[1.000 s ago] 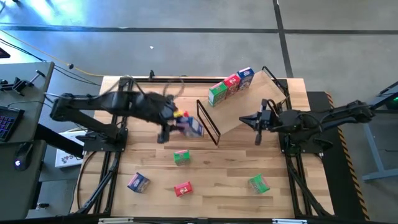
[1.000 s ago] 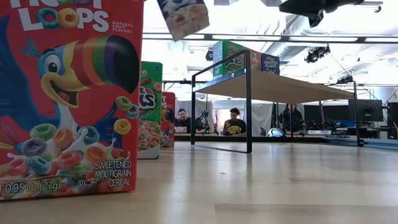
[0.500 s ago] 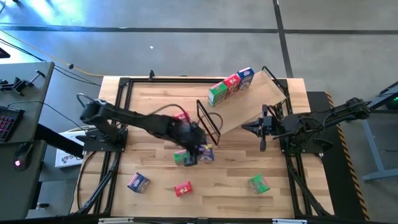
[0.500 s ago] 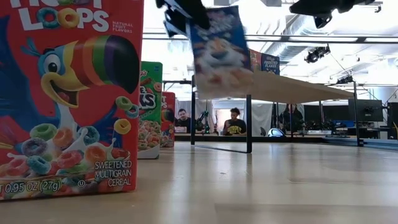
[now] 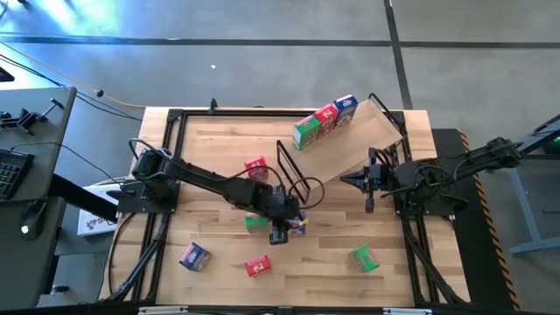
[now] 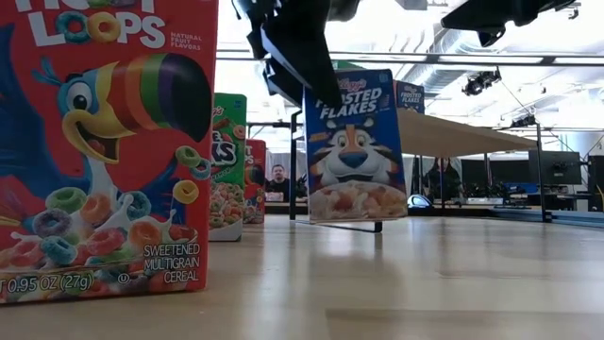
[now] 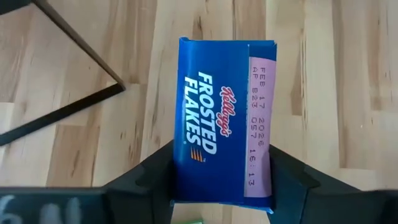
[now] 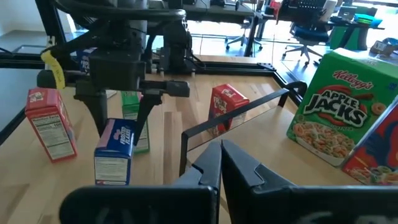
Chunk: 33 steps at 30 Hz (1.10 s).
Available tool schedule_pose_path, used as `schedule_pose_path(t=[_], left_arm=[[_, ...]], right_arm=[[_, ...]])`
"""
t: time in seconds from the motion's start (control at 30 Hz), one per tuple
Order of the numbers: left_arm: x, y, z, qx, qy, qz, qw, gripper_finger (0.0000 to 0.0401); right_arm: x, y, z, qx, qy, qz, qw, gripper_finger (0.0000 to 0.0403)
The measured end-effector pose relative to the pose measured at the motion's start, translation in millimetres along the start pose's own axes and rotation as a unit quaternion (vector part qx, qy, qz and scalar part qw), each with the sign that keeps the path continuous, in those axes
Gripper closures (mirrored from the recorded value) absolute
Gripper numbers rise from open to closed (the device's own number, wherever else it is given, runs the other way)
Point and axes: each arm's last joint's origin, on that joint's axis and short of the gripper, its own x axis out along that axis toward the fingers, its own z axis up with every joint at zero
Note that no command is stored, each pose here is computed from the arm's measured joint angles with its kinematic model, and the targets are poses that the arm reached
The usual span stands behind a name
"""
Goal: Stack cereal on shelf
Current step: Put the top blue cereal box on the shelf and aligned with the other blue cereal box
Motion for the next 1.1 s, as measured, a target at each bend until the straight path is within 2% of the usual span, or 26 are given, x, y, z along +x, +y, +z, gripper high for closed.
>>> schedule_pose_path(t=[0.13, 0.27, 0.5, 0.6, 0.73, 0.83, 0.93, 1.1], left_arm=[[-3.3, -3.2, -0.1, 0.005, -0.006, 0.005, 1.000, 0.0195], [-20.6, -3.9, 2.6, 0.009, -0.025, 0.009, 1.000, 0.0172], [-70.7, -11.6, 0.9, 0.031, -0.077, 0.019, 0.996, 0.0166], [-85.0, -13.7, -17.1, 0.041, -0.104, 0.029, 0.993, 0.0181], [-88.0, -8.8, -49.2, 0.015, -0.173, -0.015, 0.985, 0.0223], [-84.8, -0.2, -74.1, -0.003, -0.231, -0.036, 0.972, 0.0258], [-83.3, 10.2, -92.5, -0.015, -0.285, -0.033, 0.958, 0.0285], [-82.4, 29.5, -114.8, -0.021, -0.342, 0.010, 0.939, 0.0310]], right_arm=[[0.0, 0.1, -0.8, 0.010, 0.004, 0.001, 1.000, 0.0402], [0.1, -0.1, -1.3, 0.026, 0.006, -0.002, 1.000, 0.0387], [4.0, 1.6, -2.7, 0.039, 0.014, -0.004, 0.999, 0.0296], [13.3, 6.4, -3.2, 0.043, 0.017, 0.004, 0.999, 0.0248], [32.3, 20.1, -4.9, 0.041, 0.019, 0.034, 0.998, 0.0188], [46.4, 34.0, -9.0, 0.039, 0.029, 0.052, 0.997, 0.0154], [58.6, 48.9, -7.4, 0.049, 0.052, 0.065, 0.995, 0.0134], [83.2, 77.4, 6.0, 0.059, 0.090, 0.079, 0.991, 0.0126]])
